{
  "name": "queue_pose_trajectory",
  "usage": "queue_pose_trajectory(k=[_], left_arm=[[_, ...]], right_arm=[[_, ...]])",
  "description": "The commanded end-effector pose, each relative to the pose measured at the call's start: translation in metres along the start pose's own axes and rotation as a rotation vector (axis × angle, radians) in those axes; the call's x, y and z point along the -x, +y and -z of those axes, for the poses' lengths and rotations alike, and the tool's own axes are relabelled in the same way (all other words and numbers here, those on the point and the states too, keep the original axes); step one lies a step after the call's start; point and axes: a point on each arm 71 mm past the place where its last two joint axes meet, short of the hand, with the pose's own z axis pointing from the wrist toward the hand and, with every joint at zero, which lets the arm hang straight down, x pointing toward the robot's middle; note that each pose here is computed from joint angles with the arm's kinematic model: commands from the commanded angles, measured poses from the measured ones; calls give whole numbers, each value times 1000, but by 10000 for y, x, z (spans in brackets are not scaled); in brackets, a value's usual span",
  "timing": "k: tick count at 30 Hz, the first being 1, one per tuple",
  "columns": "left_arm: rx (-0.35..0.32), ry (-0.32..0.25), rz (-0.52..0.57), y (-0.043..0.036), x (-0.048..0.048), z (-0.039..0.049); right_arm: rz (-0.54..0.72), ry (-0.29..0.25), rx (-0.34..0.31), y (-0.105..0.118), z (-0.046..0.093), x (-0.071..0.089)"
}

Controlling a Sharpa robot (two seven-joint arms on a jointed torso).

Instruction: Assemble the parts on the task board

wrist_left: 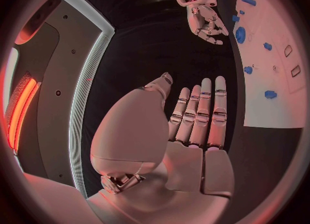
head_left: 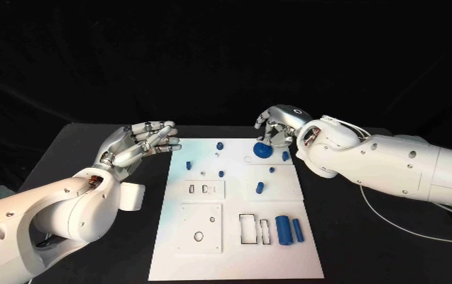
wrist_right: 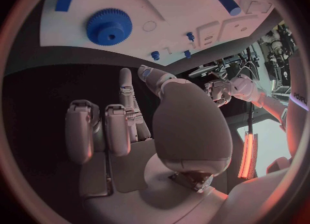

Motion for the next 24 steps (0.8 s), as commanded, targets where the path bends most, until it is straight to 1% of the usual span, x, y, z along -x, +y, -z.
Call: queue_pose_trajectory(k=[1,3,10,15,17,24], left_arm=[[-6,22,14,-7,-24,-12],[-5,25,16,-2,-32,-20],[-4,29,18,5,-42,-30],[-3,28,17,7,-39,-34],[-3,29,17,8,-39,-35],[-3,29,17,9,-37,-36]], right_arm=[[-114,104,-72,-121,25,-50],[-126,135,-106,-215,34,-58],[-130,180,-142,-288,11,-133],[-120,200,-150,-275,-10,-201],[-119,207,-162,-274,-19,-228],[-122,220,-184,-270,-41,-280]])
